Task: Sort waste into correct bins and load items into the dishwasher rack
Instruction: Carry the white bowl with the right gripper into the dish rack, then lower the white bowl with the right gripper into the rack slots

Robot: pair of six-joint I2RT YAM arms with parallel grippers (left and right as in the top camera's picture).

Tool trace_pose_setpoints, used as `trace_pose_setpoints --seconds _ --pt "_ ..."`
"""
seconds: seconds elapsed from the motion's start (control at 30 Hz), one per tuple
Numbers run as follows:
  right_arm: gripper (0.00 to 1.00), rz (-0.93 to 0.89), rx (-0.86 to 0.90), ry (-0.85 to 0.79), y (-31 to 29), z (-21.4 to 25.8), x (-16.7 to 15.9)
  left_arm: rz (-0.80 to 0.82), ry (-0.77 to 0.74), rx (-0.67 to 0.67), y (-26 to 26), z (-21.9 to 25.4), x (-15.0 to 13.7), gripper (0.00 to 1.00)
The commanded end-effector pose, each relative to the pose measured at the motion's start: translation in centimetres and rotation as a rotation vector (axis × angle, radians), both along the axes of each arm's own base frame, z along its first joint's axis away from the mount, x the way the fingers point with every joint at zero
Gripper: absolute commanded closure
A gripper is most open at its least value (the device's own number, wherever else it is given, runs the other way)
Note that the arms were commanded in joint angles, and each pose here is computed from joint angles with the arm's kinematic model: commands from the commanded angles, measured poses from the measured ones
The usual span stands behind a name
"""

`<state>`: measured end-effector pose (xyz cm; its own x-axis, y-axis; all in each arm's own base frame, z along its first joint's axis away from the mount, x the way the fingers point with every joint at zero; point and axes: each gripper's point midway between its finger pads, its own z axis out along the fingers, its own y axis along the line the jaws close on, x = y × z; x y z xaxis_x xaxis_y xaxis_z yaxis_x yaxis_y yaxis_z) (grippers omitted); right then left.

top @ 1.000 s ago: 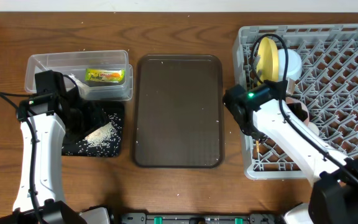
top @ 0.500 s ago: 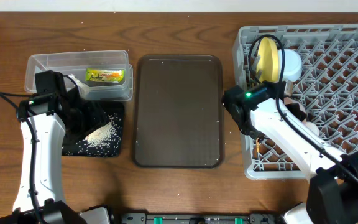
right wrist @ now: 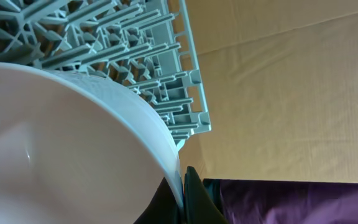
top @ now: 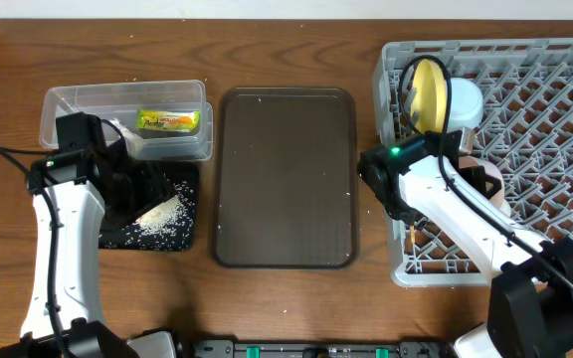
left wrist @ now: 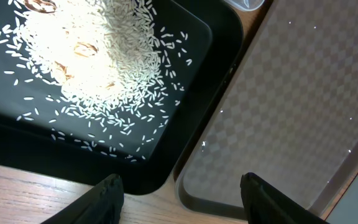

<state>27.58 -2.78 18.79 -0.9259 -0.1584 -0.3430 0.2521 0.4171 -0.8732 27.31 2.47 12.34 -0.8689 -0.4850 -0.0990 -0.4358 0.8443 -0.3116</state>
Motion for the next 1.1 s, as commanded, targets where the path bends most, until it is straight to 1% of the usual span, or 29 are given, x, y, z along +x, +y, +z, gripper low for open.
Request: trace_pose_setpoints --seconds 0.0,0.23,0.53,0.6,0.67,0.7,0.83,1.0,1.07 --pt "0.99 0.004 -0.015 -0.029 -0.2 0.1 0.5 0.003 -0.003 0.003 0.1 0.2 0.0 0.37" --pt "0.99 0.003 0.012 -0.019 0.2 -0.8 0.8 0.003 -0.003 0.003 0.1 0.2 0.0 0.37" --pt "0.98 -0.010 0.065 0.031 1.4 -3.0 0.5 0.003 -0.003 0.003 0.1 0.2 0.0 0.36" --pt "0.94 -0.001 0.086 0.039 2.1 -3.4 0.4 0.003 -0.003 0.003 0.1 0.2 0.0 0.37" --pt "0.83 0.005 0.112 0.057 2.8 -3.8 0.0 0.003 -0.003 0.003 0.1 0.2 0.0 0.36" --pt "0.81 0.006 0.125 0.064 3.1 -4.0 -0.1 0.003 -0.003 0.003 0.1 0.2 0.0 0.36" --pt "0.76 0.005 0.160 0.089 3.9 -4.7 -0.7 0.003 -0.004 0.003 0.2 0.2 0.0 0.36" --pt "0.74 -0.004 0.183 0.102 4.1 -5.0 -1.0 0.003 -0.004 0.003 0.2 0.2 0.0 0.36" --pt "0.72 -0.008 0.190 0.106 4.2 -5.1 -1.1 0.003 -0.004 0.003 0.2 0.2 0.0 0.36"
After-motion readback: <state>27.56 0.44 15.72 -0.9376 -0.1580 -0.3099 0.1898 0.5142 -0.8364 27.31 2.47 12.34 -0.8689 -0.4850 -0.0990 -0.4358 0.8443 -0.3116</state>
